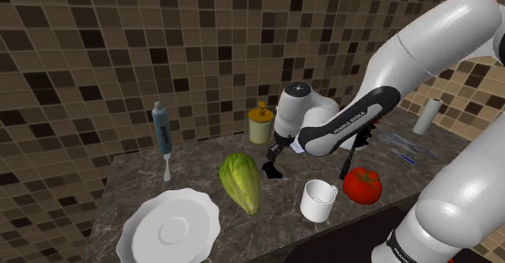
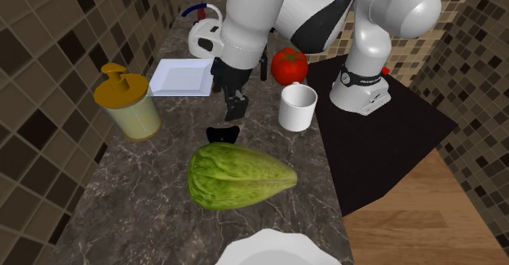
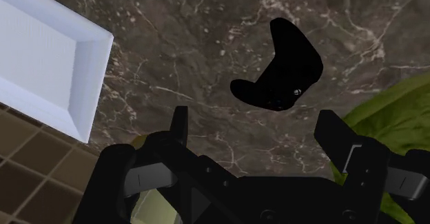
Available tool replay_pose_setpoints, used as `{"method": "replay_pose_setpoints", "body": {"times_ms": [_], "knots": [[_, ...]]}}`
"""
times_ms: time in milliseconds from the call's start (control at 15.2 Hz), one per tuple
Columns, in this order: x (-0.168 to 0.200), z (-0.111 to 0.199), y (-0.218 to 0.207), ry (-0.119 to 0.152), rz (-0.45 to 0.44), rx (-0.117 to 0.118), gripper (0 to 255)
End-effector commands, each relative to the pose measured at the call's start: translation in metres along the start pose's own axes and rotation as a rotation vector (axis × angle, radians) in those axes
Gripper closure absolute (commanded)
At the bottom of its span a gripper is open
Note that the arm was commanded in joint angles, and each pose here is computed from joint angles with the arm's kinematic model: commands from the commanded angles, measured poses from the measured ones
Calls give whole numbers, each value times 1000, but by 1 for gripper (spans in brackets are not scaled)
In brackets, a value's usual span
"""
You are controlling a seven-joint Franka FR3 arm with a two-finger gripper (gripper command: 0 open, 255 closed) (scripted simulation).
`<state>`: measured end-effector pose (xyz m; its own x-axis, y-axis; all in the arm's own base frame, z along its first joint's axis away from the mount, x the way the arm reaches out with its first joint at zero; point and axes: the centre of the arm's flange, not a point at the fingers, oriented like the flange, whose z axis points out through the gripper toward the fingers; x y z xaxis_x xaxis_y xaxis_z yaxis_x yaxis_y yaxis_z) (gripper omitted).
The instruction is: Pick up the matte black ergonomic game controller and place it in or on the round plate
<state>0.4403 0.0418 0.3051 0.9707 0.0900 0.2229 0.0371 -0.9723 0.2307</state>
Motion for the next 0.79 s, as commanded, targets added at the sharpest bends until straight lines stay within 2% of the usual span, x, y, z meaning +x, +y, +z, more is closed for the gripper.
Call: {"method": "replay_pose_setpoints", "body": {"times_ms": [0, 528, 726], "knots": [[7, 26, -13, 14, 5, -7, 0], [9, 71, -14, 16, 6, -9, 0], [9, 71, -14, 16, 6, -9, 0]]}}
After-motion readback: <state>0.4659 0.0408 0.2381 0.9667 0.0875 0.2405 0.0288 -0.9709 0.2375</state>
